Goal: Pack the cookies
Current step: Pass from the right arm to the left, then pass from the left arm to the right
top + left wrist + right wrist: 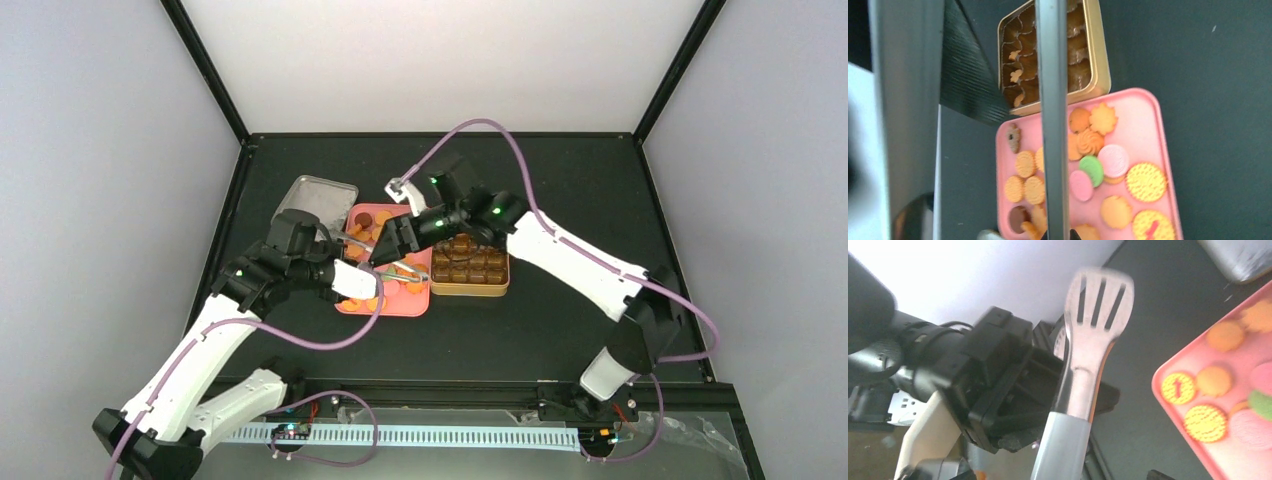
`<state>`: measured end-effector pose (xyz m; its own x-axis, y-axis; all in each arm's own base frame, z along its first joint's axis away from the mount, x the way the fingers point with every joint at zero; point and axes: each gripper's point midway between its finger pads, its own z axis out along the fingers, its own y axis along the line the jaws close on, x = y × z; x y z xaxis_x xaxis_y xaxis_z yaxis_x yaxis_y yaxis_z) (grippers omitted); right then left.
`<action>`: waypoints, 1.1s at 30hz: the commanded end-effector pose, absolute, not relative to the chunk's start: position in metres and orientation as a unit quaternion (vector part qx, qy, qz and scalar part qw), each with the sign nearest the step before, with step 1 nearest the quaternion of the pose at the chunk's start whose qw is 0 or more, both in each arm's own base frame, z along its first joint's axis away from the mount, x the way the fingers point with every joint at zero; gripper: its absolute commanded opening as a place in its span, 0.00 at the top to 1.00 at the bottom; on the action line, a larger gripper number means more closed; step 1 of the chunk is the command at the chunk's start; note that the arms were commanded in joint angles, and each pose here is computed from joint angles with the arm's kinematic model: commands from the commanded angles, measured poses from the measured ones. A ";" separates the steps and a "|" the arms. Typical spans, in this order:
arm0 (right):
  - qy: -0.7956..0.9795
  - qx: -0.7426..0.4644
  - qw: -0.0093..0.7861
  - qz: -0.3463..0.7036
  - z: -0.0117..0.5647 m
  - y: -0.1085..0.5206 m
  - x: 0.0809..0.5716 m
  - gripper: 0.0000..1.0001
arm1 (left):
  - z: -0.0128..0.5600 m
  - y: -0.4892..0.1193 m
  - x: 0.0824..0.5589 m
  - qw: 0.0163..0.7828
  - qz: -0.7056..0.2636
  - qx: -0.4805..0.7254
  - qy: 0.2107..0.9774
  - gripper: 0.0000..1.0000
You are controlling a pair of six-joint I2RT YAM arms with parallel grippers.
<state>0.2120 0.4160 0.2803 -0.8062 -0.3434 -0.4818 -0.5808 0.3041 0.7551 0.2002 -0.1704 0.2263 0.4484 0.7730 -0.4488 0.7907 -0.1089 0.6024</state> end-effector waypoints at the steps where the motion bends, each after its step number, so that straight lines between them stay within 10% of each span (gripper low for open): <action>1: 0.796 -0.274 0.228 0.489 0.313 0.387 0.236 0.07 | 0.234 -0.182 0.182 0.394 -0.130 0.674 0.611 0.99; 12: 0.693 -0.225 0.497 0.472 0.384 0.299 0.233 0.00 | 0.256 -0.199 0.157 0.323 -0.312 0.580 0.680 0.98; 33: 0.566 -0.367 0.431 0.600 0.401 0.335 0.166 0.01 | 0.315 -0.219 0.126 0.263 -0.489 0.516 0.652 0.98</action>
<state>0.1741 0.3294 0.3855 -0.3949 0.0571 -0.9170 -0.9143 0.0741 0.3983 0.1366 -0.2158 0.2872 -0.3191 0.4810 -0.8166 0.9396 0.0483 -0.3388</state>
